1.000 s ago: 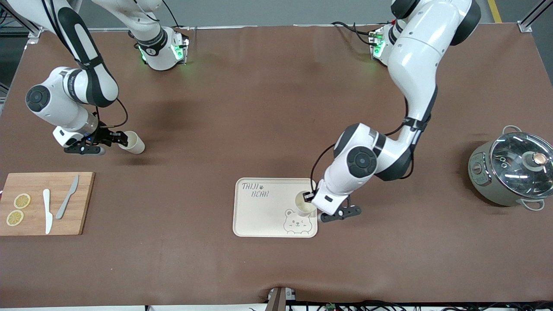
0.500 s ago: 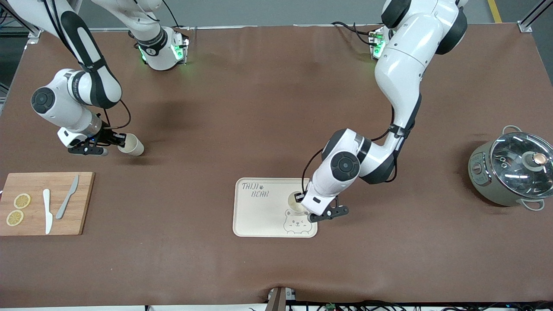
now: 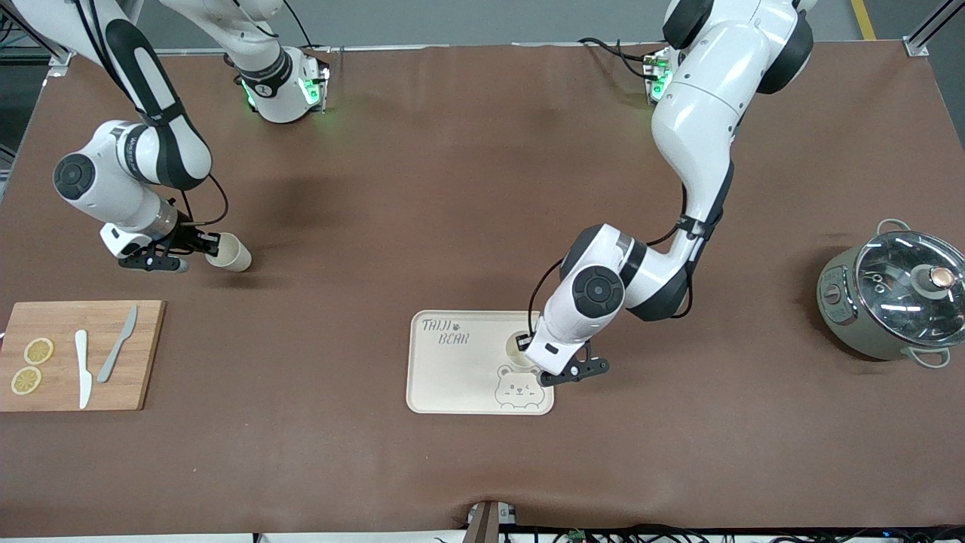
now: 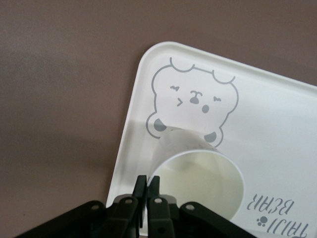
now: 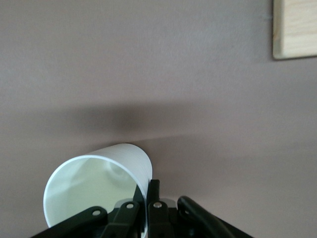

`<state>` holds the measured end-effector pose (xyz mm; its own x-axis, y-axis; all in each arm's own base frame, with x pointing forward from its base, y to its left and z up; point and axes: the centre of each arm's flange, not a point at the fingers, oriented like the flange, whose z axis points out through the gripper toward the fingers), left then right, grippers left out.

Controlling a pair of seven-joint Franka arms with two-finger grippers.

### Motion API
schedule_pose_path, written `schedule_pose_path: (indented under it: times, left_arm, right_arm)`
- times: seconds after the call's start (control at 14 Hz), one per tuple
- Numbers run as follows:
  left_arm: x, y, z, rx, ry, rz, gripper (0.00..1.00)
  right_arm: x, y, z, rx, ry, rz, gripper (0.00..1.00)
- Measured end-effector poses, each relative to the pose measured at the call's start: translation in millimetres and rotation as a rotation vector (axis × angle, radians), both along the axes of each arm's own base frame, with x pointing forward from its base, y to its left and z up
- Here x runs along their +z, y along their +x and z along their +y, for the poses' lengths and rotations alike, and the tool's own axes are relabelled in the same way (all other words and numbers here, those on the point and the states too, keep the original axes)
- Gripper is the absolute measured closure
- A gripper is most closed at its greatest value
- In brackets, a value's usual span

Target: Place white IKEA cup upright on tray with both arms

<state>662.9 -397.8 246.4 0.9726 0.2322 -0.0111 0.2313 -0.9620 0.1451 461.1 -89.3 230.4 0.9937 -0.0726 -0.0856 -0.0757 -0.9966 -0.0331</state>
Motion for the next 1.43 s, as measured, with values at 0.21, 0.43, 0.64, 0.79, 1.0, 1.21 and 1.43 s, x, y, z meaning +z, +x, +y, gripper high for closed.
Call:
schedule_pose_path:
  times: [0.21,0.43,0.64,0.79,1.0,1.21,1.43]
  left_arm:
    - [3,3,0,0.021,-0.010,-0.016,0.61]
    - [9,5,-2,0.030,-0.018,-0.027,0.30]
    - [26,5,-2,0.027,-0.015,-0.026,0.01]
    - [50,5,-1,0.025,-0.014,-0.034,0.00]
    - [103,1,3,0.013,-0.001,-0.050,0.00]
    - [176,-13,14,-0.007,0.047,-0.068,0.00]
    - [244,-39,42,-0.068,0.120,-0.010,0.00]
  right_arm:
    - [20,14,-1,-0.012,0.014,0.058,0.96]
    - [58,35,9,-0.035,0.022,0.114,0.96]
    - [96,55,22,-0.037,0.023,0.145,0.96]
    - [123,69,41,-0.066,0.013,0.160,0.96]
    - [153,87,98,-0.108,-0.015,0.136,0.96]
    - [169,95,165,-0.164,-0.018,0.105,0.96]
    - [178,105,226,-0.245,-0.008,0.086,0.96]
